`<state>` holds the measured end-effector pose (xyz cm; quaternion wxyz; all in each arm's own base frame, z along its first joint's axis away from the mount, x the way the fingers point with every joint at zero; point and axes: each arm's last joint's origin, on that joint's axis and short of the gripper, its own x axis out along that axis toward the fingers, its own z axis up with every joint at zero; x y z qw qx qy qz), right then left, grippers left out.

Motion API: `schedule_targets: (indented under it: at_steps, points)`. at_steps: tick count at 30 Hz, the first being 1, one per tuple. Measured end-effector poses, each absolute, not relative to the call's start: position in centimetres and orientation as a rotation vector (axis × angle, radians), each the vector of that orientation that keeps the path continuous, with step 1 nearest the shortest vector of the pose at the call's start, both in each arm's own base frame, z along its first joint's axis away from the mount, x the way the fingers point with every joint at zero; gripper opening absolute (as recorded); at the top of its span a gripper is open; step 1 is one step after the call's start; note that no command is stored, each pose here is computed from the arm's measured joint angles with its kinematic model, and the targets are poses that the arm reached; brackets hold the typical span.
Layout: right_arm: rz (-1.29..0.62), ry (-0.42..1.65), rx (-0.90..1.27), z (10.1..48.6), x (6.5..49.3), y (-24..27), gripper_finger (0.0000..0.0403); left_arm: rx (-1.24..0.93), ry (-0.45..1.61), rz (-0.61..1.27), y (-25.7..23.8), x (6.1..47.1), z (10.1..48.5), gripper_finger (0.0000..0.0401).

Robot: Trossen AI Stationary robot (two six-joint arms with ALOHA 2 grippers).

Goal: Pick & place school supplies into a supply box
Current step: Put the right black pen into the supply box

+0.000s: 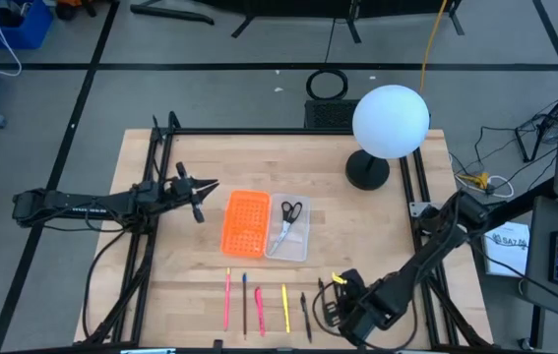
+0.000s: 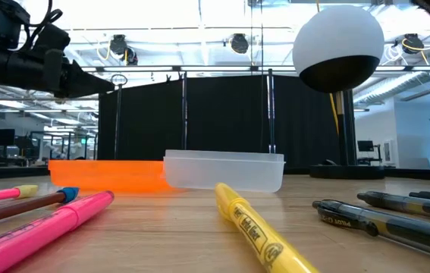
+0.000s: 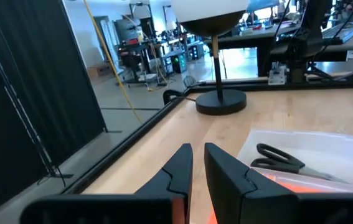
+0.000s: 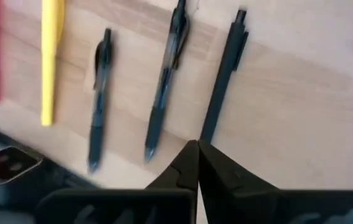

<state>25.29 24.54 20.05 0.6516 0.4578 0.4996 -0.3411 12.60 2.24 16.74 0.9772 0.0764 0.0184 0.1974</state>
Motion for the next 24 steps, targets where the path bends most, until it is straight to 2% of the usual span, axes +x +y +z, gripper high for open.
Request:
schedule_targets:
  at_steps: [4,13,17,24]
  points:
    - [-0.733,1.145,1.012,19.77,25.61,24.36,0.0045,0.155,0.034,0.398,2.24,12.6,16.78,0.0051]
    - [-0.685,1.296,1.033,19.74,25.95,24.11,0.017,0.143,0.017,0.398,2.24,12.6,16.91,0.0051]
    - [-0.704,1.325,1.056,19.72,25.8,24.17,0.0187,0.116,0.012,0.398,2.24,12.6,16.92,0.0051]
    - [-0.723,1.32,1.078,19.73,25.79,24.18,0.0189,0.116,0.013,0.398,2.24,12.6,16.9,0.0051]
